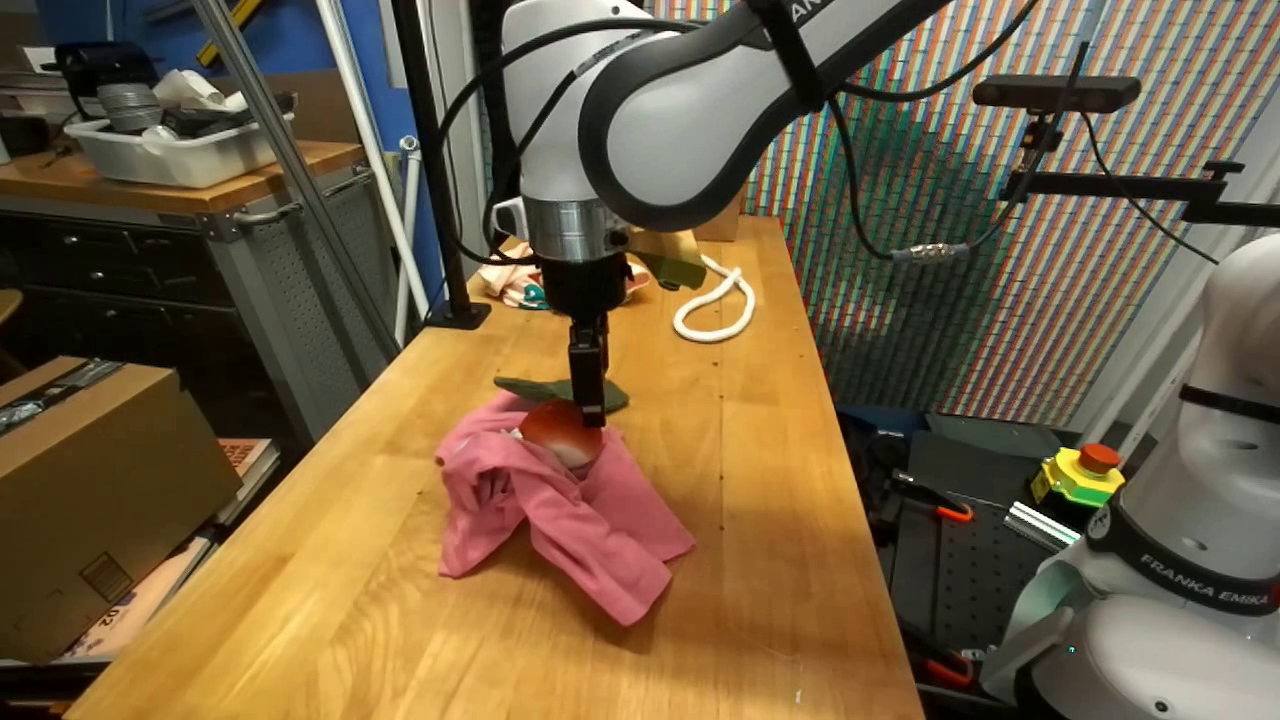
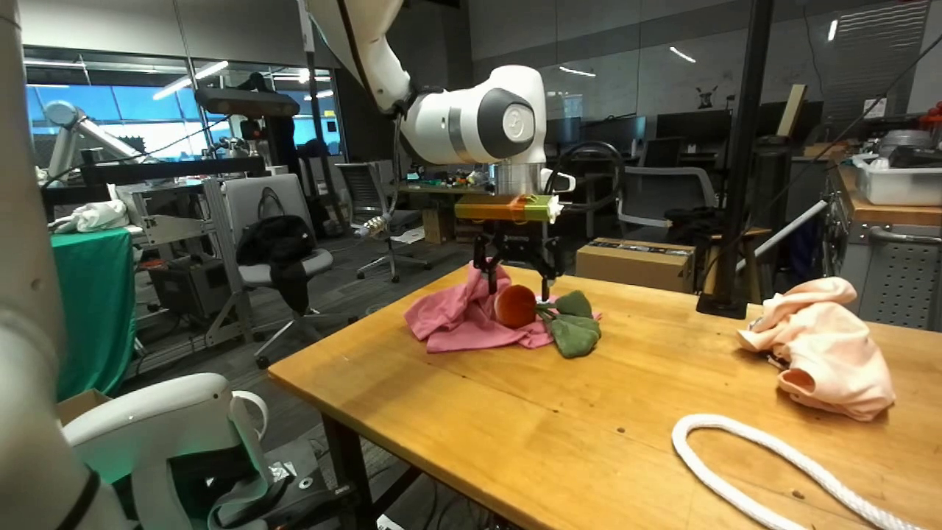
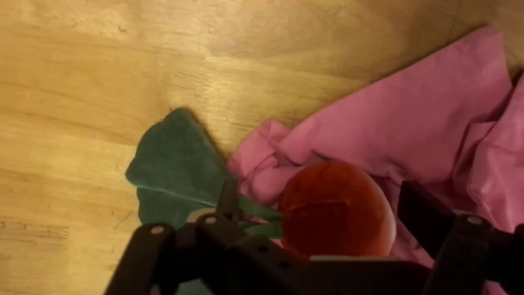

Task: Separate the objects on the table.

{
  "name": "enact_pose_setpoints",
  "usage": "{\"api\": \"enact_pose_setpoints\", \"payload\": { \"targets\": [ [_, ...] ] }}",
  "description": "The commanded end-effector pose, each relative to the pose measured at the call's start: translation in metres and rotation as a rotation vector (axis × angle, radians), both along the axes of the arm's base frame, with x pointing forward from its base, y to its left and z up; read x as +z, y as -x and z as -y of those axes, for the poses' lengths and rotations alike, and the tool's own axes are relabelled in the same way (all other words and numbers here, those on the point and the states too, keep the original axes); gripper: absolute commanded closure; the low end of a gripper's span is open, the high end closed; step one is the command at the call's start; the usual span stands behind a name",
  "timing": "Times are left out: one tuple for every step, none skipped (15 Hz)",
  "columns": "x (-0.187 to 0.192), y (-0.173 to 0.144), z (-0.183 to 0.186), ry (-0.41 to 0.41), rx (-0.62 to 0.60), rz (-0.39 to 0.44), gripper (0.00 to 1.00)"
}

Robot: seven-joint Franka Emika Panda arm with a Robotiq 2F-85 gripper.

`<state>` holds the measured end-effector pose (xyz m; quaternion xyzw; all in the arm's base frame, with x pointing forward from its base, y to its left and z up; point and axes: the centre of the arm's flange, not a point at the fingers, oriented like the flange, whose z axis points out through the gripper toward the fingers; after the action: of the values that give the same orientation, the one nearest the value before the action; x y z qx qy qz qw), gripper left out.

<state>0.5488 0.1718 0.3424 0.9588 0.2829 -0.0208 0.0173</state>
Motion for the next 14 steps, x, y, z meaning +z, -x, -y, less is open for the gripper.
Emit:
{"api": "enact_pose_setpoints", "payload": {
  "targets": [
    [-0.01, -0.002, -0.008, -0.001, 0.015, 0.087, 0.0],
    [-0.013, -0.002, -0.01, -0.003, 0.023, 0.099, 0.0],
    [-0.014, -0.002, -0.011, -0.006, 0.028, 0.108, 0.0],
    [-0.017, -0.002, -0.013, -0.011, 0.033, 0.114, 0.0],
    [-0.019, -0.001, -0.014, -0.016, 0.038, 0.122, 0.0],
    [-0.021, -0.001, -0.015, -0.021, 0.04, 0.125, 0.0],
    [-0.023, 0.0, -0.016, -0.026, 0.042, 0.127, 0.0],
    [-0.025, 0.0, -0.017, -0.034, 0.045, 0.129, 0.0],
    [-0.026, 0.001, -0.018, -0.042, 0.047, 0.131, 0.0],
    [-0.027, 0.001, -0.019, -0.053, 0.048, 0.134, 0.0],
    [-0.028, 0.001, -0.02, -0.062, 0.048, 0.134, 0.0],
    [-0.029, 0.001, -0.021, -0.064, 0.046, 0.136, 0.0],
    [-0.03, 0.001, -0.021, -0.065, 0.047, 0.138, 0.0],
    [-0.031, 0.0, -0.021, -0.065, 0.044, 0.145, 0.25]
  ]
}}
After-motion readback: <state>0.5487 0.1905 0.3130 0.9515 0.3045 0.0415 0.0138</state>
